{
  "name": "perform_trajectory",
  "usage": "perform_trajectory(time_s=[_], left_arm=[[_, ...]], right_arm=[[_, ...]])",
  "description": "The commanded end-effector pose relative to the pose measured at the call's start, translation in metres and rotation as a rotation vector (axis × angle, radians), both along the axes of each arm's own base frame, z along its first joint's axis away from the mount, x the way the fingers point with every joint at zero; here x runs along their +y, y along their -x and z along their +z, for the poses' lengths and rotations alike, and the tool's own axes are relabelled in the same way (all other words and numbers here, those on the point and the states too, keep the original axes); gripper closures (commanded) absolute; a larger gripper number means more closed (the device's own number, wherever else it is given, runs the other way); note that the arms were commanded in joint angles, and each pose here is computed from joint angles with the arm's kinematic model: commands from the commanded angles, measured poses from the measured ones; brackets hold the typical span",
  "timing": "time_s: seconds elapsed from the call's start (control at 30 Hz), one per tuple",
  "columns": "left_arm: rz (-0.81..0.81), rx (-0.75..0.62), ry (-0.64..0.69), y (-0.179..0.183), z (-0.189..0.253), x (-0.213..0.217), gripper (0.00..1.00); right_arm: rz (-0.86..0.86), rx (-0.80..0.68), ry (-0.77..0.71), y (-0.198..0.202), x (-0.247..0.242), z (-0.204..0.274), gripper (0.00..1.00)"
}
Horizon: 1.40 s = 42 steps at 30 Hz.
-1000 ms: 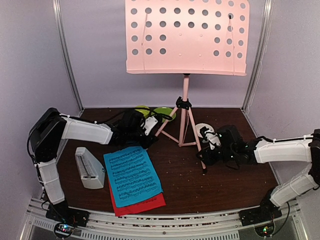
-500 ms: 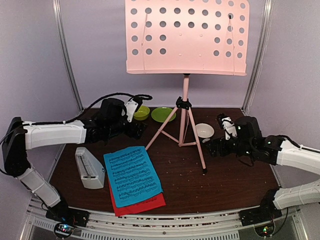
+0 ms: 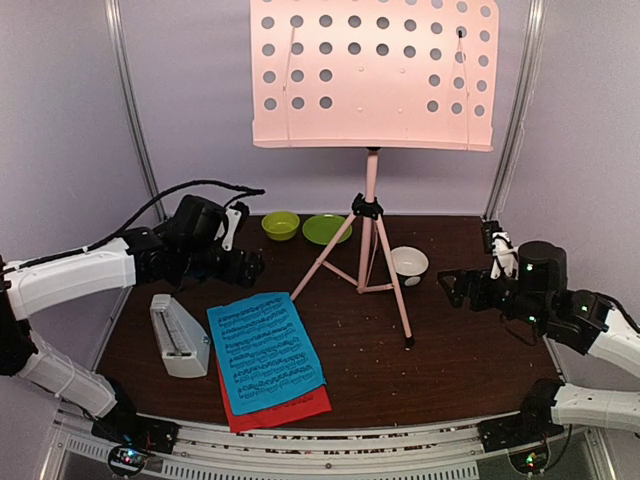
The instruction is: Set up the instrument practice props
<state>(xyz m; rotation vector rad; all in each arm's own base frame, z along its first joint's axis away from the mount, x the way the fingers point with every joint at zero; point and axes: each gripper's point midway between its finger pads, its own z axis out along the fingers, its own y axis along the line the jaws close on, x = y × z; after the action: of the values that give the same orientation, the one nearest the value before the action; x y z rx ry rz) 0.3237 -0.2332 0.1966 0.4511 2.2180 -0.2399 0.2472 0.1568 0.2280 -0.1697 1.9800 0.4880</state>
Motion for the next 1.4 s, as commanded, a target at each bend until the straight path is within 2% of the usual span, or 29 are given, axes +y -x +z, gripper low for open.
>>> perform_trajectory(time_s=[0.0,0.23,0.53,0.83,1.0,1.23,1.37], left_arm=[[0.032,0.208,0.039,0.029,-0.043,0.013,0.02],[0.068,0.408,0.12,0.023,-0.094,0.027,0.03],[-0.058,0.438,0.099,-0.015,-0.108,-0.005,0.02],[-0.214,0.444,0.271,-0.052,-0.103,-0.015,0.02],[-0.317,0.511,0.237,-0.051,-0.117,-0.024,0.05],[-0.463,0.587,0.3,-0.035,-0.132,-0.04,0.15],[-0.477,0.592,0.291,-0.032,-0.14,-0.039,0.17]], right_arm=[[0.121,0.11,-0.057,0.019,0.026,-0.017,0.0],[0.152,0.179,-0.082,0.031,0.05,-0.032,0.0],[0.253,0.222,-0.047,0.051,0.097,-0.047,0.0],[0.282,0.248,-0.076,0.06,0.12,-0.053,0.01],[0.284,0.259,-0.07,0.063,0.126,-0.056,0.02],[0.296,0.271,-0.048,0.067,0.132,-0.057,0.02],[0.299,0.263,-0.059,0.066,0.135,-0.049,0.01]])
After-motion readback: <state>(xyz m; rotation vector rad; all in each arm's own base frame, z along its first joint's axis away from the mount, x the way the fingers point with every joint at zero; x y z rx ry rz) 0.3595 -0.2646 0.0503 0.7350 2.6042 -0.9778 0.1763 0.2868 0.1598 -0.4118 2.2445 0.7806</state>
